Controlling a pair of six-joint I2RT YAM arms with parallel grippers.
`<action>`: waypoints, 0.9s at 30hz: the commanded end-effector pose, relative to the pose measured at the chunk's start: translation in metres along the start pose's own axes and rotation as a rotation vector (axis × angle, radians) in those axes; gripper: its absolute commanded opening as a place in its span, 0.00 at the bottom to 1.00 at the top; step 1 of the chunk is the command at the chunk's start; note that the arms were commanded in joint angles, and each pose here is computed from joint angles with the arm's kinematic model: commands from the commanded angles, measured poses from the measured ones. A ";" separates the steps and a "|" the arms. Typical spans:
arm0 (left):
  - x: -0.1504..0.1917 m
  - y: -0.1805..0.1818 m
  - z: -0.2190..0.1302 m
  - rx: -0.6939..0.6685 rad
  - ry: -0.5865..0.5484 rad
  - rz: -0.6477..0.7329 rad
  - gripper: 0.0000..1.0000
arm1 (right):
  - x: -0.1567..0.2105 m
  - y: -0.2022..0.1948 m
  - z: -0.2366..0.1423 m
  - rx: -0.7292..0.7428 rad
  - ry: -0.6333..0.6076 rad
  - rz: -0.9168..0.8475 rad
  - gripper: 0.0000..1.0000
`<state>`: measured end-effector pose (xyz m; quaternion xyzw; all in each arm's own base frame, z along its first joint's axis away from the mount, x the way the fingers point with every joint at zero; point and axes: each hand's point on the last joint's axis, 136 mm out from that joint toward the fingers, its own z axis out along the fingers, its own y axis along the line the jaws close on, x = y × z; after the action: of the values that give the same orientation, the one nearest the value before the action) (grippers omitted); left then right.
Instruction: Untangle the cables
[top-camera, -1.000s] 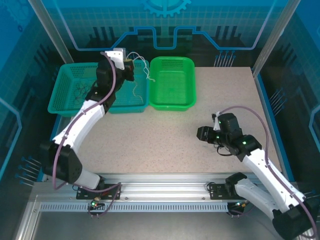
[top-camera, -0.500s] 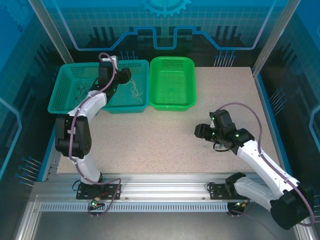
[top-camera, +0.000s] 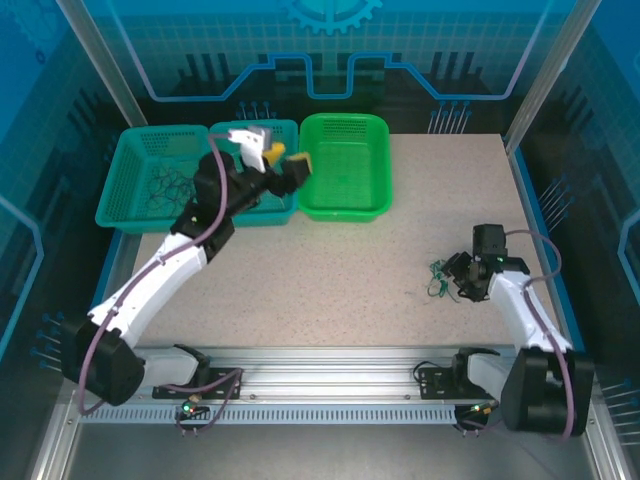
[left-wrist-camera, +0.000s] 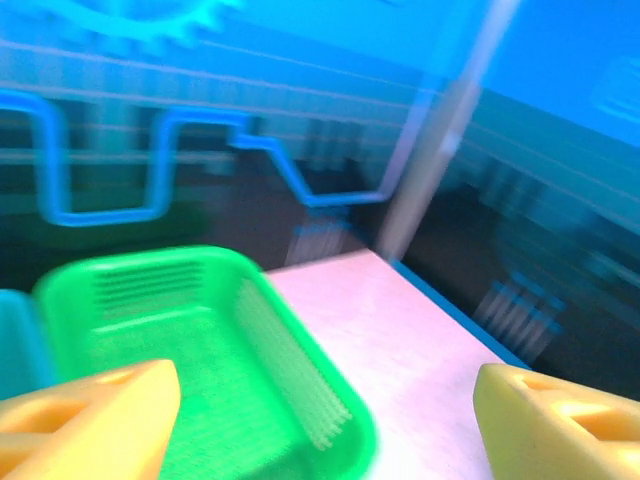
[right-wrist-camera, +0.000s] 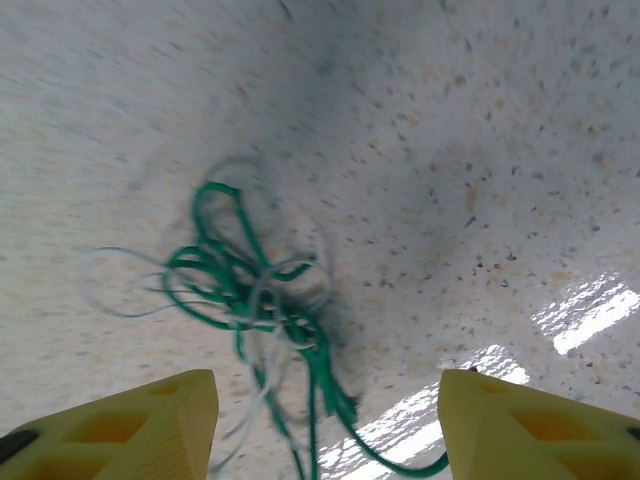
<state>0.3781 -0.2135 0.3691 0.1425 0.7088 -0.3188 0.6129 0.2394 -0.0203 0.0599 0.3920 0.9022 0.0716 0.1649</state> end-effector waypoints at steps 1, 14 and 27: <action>0.043 -0.038 -0.007 0.172 0.089 0.071 0.79 | -0.004 0.016 0.014 -0.034 0.058 -0.050 0.60; 0.099 -0.093 -0.030 0.349 0.211 0.201 0.81 | 0.011 0.051 0.046 -0.041 0.085 -0.200 0.03; 0.107 -0.094 0.030 0.319 0.378 -0.169 0.87 | 0.075 0.174 -0.097 -0.761 -0.027 -0.816 0.00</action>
<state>0.3197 -0.3150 0.2891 0.2676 0.7464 -0.4134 0.4476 0.2873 0.1211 0.1518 0.0178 0.9130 0.2678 0.3072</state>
